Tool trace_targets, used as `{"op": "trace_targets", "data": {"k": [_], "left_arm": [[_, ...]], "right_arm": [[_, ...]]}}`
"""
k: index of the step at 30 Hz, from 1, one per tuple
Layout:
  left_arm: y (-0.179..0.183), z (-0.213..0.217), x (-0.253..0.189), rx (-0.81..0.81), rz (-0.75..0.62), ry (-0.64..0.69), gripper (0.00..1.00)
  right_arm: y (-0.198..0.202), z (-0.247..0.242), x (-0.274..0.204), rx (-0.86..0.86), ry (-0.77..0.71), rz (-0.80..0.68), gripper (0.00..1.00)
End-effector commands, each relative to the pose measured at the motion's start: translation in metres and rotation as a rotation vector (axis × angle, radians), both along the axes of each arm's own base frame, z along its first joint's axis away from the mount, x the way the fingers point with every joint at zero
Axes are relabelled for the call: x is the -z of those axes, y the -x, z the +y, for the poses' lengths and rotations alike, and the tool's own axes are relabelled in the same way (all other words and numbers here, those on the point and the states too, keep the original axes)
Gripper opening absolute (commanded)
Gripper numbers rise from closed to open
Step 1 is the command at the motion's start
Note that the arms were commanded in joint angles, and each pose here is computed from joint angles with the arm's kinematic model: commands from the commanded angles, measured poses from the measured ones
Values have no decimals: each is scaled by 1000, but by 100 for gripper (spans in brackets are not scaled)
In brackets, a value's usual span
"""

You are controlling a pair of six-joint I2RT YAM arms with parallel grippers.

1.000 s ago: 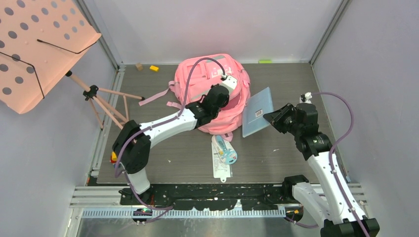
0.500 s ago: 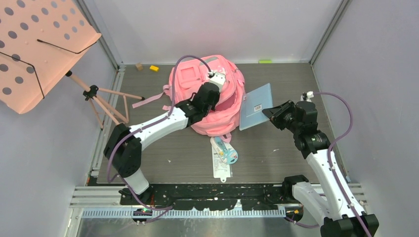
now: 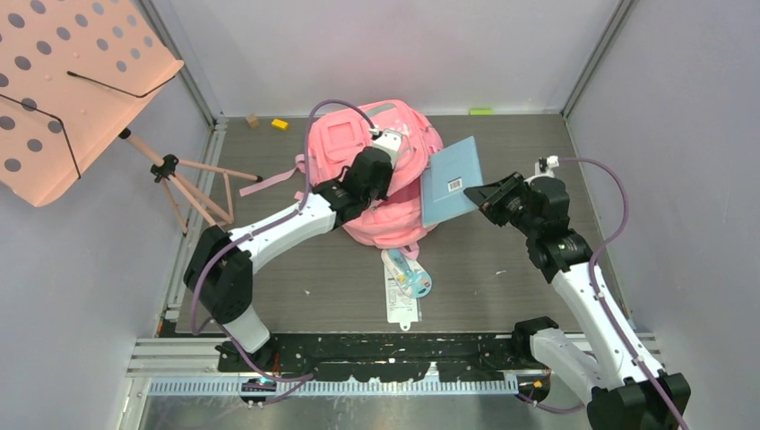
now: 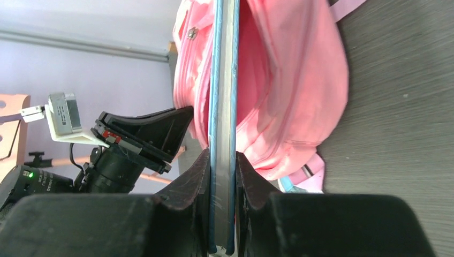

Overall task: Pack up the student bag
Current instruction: Place the stationery in the student bag.

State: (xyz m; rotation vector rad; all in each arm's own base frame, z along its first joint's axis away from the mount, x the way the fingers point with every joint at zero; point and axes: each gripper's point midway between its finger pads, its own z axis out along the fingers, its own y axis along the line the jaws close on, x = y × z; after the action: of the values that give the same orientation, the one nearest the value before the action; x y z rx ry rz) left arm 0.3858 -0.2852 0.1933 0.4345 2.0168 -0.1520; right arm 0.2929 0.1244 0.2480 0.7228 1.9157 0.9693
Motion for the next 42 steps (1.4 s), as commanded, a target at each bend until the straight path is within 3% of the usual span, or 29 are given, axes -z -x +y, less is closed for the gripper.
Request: {"op": "trace_targets", "data": {"k": [1, 3, 16, 20, 31, 35, 39, 42], "left_arm": [[-1, 8, -42, -47, -50, 142, 0], [-1, 9, -42, -40, -32, 168, 0], [10, 4, -41, 188, 116, 303, 0], [11, 8, -40, 220, 138, 337, 0], [19, -4, -26, 294, 201, 386, 0], [20, -4, -34, 312, 196, 402, 0], [21, -4, -40, 339, 192, 417, 0], [21, -2, -43, 352, 193, 426, 0]], "right_arm": [[-17, 33, -61, -144, -104, -196, 0], [-28, 43, -35, -178, -109, -118, 1], [-57, 73, 17, -315, -132, -10, 0], [-67, 82, 45, -337, -159, 83, 0], [-74, 103, 26, -318, -386, 64, 0], [-72, 111, 11, -364, -404, 59, 0], [-70, 136, 30, -481, -338, 126, 1], [-79, 143, 36, -502, -327, 81, 0]]}}
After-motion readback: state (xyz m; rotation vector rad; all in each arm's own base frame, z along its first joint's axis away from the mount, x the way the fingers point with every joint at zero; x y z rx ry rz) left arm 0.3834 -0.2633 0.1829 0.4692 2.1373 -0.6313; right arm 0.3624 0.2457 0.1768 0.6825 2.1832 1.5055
